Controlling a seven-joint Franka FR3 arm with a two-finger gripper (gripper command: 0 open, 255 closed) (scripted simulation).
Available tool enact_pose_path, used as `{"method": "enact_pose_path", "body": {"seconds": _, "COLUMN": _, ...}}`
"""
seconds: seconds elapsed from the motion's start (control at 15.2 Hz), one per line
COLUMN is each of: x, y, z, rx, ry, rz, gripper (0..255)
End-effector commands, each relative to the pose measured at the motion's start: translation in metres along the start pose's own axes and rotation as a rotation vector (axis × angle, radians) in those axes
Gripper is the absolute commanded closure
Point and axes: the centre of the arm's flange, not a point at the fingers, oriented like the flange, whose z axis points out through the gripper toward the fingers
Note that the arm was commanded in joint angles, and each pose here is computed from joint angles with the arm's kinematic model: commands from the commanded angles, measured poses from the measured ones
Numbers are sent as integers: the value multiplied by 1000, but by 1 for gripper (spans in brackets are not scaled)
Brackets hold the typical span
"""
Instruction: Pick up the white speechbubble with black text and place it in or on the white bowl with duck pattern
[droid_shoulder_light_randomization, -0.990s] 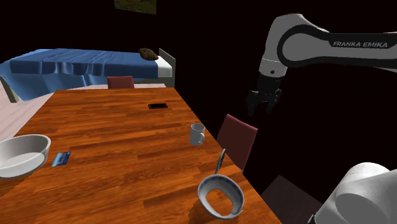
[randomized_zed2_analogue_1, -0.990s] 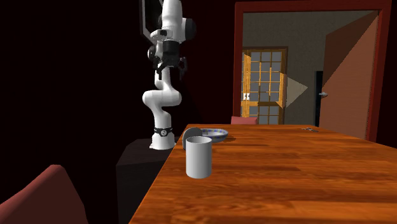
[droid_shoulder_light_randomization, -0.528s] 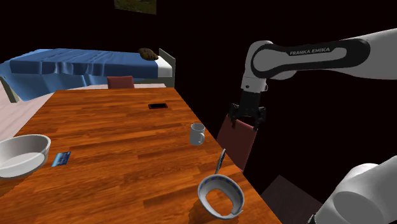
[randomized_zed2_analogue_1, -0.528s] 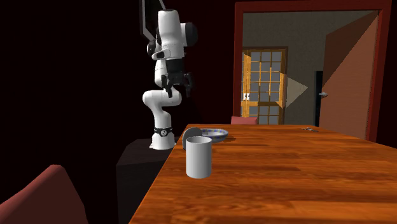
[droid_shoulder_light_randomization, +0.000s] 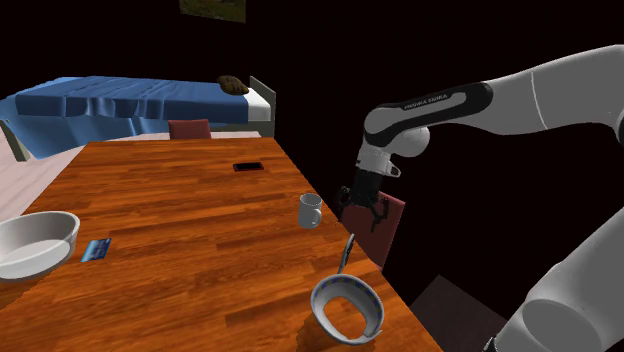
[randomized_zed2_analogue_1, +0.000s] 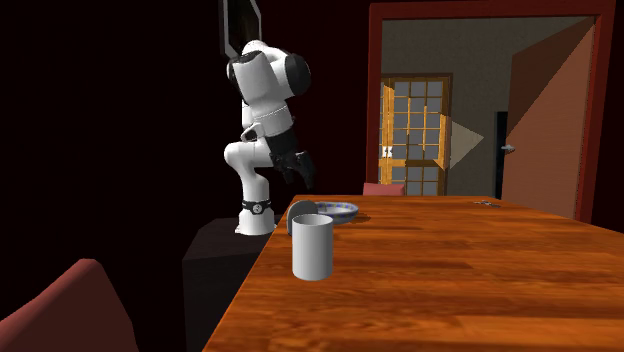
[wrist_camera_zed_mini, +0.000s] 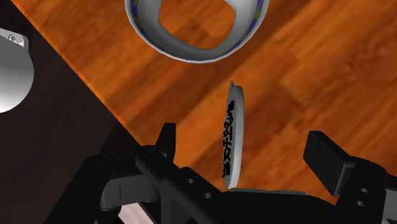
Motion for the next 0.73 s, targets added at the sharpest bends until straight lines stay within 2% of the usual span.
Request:
{"method": "enact_pose_path", "body": {"seconds": 0.0, "x": 5, "y": -5, "z": 14, "rx": 13, "ry": -31, "rz": 50, "gripper": 0}}
{"method": "enact_pose_path", "body": {"seconds": 0.4, "x": 4, "y": -5, "z": 46, "rx": 13, "ry": -31, "rz": 50, "gripper": 0}}
{"method": "enact_pose_path", "body": {"seconds": 0.66, "x": 4, "y": -5, "z": 49, "rx": 13, "ry": -31, "rz": 50, "gripper": 0}}
